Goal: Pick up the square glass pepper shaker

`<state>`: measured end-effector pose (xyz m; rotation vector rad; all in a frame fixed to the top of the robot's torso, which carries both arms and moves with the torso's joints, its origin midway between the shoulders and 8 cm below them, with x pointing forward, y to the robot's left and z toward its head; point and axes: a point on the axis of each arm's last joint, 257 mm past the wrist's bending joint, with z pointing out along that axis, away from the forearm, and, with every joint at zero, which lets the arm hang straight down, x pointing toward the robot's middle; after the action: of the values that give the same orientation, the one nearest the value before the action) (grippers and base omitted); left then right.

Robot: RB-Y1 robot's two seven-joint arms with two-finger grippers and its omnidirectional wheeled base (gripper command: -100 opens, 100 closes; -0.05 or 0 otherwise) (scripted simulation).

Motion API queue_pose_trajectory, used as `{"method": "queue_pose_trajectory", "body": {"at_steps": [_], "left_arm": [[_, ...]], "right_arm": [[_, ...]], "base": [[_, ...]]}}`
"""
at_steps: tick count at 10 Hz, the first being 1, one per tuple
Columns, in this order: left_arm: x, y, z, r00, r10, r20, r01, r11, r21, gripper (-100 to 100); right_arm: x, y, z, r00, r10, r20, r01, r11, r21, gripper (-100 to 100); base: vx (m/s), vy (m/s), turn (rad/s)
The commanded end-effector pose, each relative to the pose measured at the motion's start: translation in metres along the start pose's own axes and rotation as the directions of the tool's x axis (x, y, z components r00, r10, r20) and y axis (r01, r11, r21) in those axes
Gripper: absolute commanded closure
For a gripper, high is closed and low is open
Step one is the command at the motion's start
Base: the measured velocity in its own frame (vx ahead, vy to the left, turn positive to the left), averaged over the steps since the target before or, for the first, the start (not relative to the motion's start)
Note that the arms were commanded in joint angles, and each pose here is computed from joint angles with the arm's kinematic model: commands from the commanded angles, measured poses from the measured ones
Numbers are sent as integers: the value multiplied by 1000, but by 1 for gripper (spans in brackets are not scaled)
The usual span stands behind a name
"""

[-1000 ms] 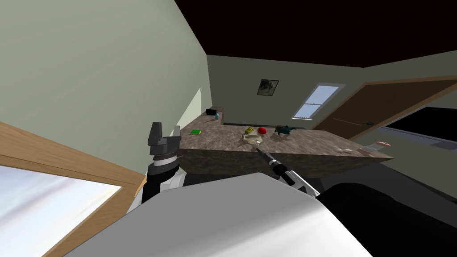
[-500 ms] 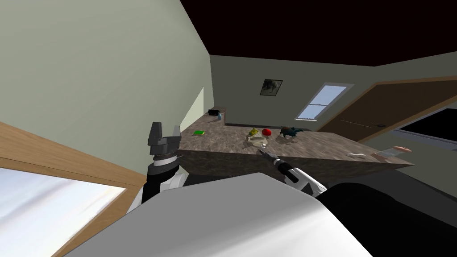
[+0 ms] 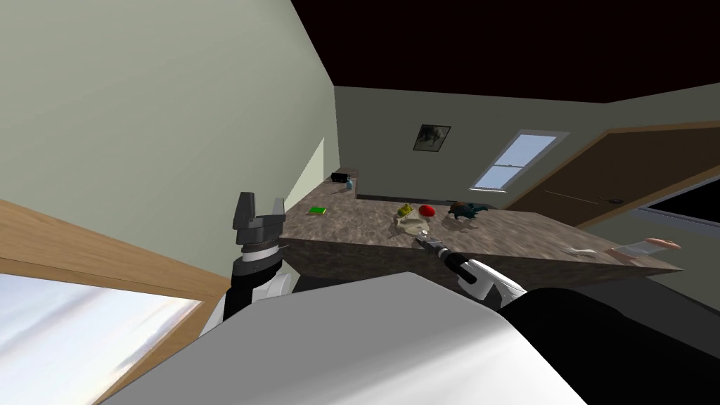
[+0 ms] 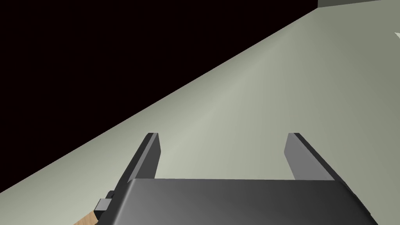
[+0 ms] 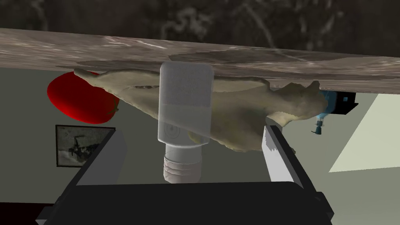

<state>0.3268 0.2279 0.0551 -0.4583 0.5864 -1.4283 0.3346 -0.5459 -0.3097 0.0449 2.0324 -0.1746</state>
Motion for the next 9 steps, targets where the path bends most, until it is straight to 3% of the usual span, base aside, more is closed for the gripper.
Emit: {"method": "queue_pose_trajectory", "body": {"at_steps": [1,3,4,5,6,8,9], "left_arm": [[0,0,0,1000,0,0,0,1000,0,0],[0,0,0,1000,0,0,0,1000,0,0],[0,0,0,1000,0,0,0,1000,0,0],[0,0,0,1000,0,0,0,1000,0,0],[0,0,0,1000,0,0,0,1000,0,0],[0,0,0,1000,0,0,0,1000,0,0],[0,0,0,1000,0,0,0,1000,0,0]], "right_arm": [[0,-14,1,998,-61,-19,62,998,21,-100],[-2,-33,1,988,-145,-45,147,988,45,-100],[-2,-28,1,992,-121,-37,123,992,37,-100],[-2,-29,1,991,-126,-38,128,991,40,0],[-5,-22,11,989,-148,-22,148,989,7,-100],[-6,-36,17,989,-146,-22,146,989,27,-100],[-10,-22,26,986,-168,-4,168,986,-15,-100]], "base": [[46,47,24],[22,46,-7],[5,14,-10],[0,0,0],[15,37,-155],[15,41,-50],[18,42,-153]]}}
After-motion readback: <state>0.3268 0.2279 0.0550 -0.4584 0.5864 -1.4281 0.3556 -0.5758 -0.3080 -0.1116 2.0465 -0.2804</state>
